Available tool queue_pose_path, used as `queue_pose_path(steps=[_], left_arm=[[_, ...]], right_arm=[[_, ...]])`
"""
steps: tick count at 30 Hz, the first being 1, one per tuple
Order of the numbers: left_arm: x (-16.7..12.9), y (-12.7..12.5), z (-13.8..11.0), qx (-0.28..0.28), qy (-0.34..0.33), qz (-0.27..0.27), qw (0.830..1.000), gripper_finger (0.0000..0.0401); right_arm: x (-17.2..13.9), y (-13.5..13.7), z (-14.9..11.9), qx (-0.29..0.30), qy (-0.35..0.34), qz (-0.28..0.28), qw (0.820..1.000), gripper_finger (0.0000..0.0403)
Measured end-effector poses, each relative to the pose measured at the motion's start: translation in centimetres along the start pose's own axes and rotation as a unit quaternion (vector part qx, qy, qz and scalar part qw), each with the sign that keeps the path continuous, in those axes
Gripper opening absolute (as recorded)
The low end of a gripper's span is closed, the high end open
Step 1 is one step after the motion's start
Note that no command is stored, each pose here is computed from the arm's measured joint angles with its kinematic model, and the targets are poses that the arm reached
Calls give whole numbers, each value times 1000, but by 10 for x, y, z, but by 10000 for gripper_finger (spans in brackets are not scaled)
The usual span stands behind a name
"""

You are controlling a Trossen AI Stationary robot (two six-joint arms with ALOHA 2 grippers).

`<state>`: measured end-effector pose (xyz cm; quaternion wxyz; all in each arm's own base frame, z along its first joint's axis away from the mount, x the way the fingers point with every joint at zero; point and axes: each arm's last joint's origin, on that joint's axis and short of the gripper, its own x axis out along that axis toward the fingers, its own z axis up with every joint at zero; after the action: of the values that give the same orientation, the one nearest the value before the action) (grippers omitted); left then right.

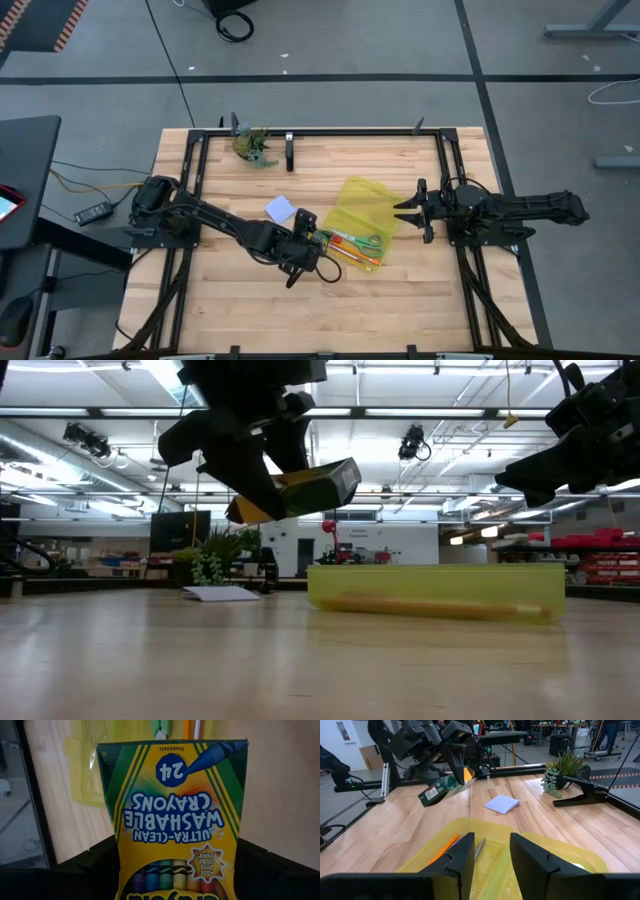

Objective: Pack school essentials
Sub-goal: Put the yellow crayon box into the yellow supply box

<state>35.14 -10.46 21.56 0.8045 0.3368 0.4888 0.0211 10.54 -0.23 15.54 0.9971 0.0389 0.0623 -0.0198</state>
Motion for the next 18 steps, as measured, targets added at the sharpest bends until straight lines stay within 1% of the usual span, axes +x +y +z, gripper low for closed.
queue_pose_path(steps=[9, 18], left_arm=[[0, 2, 1, 45, 4, 27, 999, 302], [1, 4, 1, 53, 0, 31, 998, 302]], right_arm=[[0, 0, 0, 0, 0, 0, 1000, 131], [0, 0, 0, 0, 0, 0, 1000, 131]])
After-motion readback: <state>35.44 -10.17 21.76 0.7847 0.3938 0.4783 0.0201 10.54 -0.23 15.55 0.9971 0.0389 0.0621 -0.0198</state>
